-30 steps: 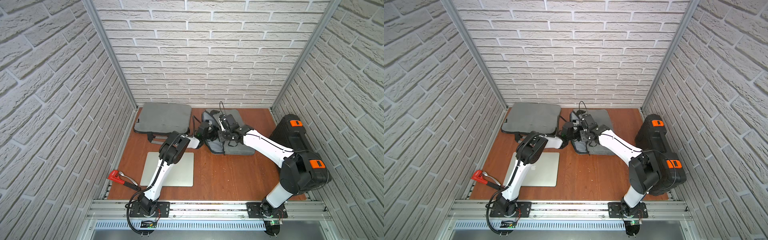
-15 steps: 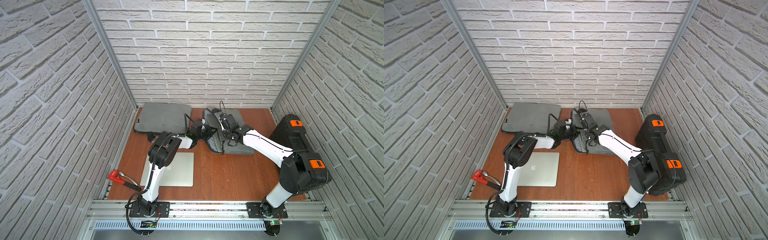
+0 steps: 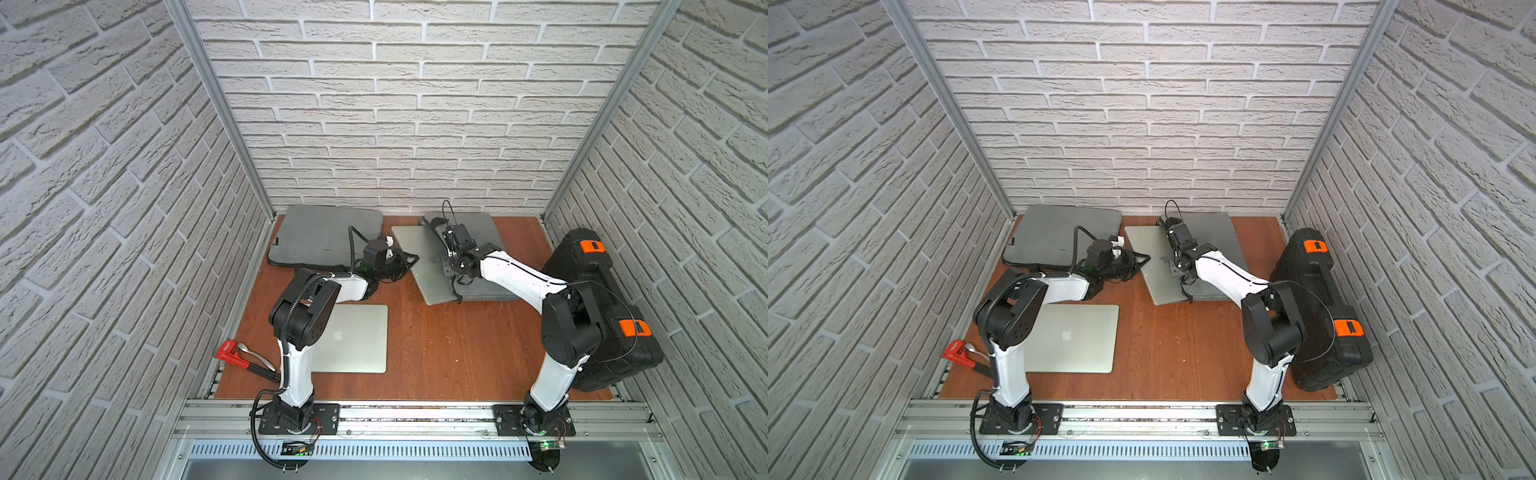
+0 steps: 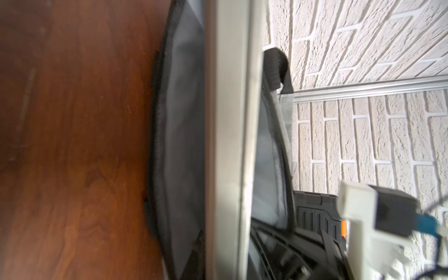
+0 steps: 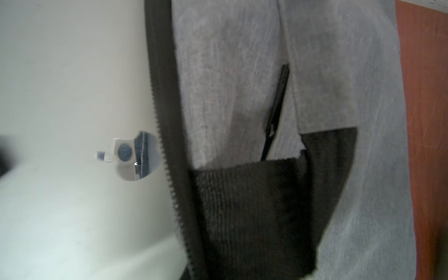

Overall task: Open the zippered laptop bag and take out the laptop
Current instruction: Take out the laptop from the zippered laptop bag, then close the bag flap at the center of the board, then place the laptop at the center of the board.

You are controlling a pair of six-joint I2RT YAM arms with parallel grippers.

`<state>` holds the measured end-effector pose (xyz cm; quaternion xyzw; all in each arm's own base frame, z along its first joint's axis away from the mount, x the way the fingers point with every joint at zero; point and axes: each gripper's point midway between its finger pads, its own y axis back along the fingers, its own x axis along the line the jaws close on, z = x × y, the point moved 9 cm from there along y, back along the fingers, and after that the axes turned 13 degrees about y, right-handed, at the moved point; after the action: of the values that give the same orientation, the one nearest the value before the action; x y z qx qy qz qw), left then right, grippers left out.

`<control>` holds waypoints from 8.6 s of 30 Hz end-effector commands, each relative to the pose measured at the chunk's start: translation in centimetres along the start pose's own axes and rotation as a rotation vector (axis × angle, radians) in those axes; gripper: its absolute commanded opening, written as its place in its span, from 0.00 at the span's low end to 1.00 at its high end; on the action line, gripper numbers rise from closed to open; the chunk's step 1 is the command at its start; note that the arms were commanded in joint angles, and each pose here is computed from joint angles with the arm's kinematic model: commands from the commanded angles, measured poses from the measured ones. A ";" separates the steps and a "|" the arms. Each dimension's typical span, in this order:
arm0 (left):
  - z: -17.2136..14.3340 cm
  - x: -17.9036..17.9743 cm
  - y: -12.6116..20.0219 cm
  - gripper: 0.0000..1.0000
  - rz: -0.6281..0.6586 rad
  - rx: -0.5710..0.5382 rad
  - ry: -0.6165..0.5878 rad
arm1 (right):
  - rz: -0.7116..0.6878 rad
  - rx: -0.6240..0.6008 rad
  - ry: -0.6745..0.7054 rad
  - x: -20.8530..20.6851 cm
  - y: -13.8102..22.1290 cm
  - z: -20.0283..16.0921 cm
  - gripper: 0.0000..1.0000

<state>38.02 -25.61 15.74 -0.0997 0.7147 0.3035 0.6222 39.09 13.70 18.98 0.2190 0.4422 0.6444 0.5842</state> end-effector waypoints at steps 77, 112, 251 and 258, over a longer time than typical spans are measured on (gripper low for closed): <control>6.7 4.2 4.6 0.28 0.016 0.221 0.028 | 0.042 0.012 -0.104 -1.2 -6.1 0.9 0.33; 10.9 7.4 2.9 0.63 0.189 0.037 0.061 | 0.302 0.016 -0.270 3.9 0.9 -8.7 0.62; 3.0 -2.6 16.4 0.98 0.437 -0.390 -0.311 | 0.052 -0.082 -0.128 -0.8 6.4 -10.1 1.00; 1.5 -3.1 23.8 0.98 0.530 -0.691 -0.496 | -0.025 -0.287 0.008 -1.6 6.4 -10.2 1.00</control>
<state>29.12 -8.97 26.78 -0.0711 0.4718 0.6090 0.6336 27.44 9.79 19.35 0.2049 0.3510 0.6793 0.6110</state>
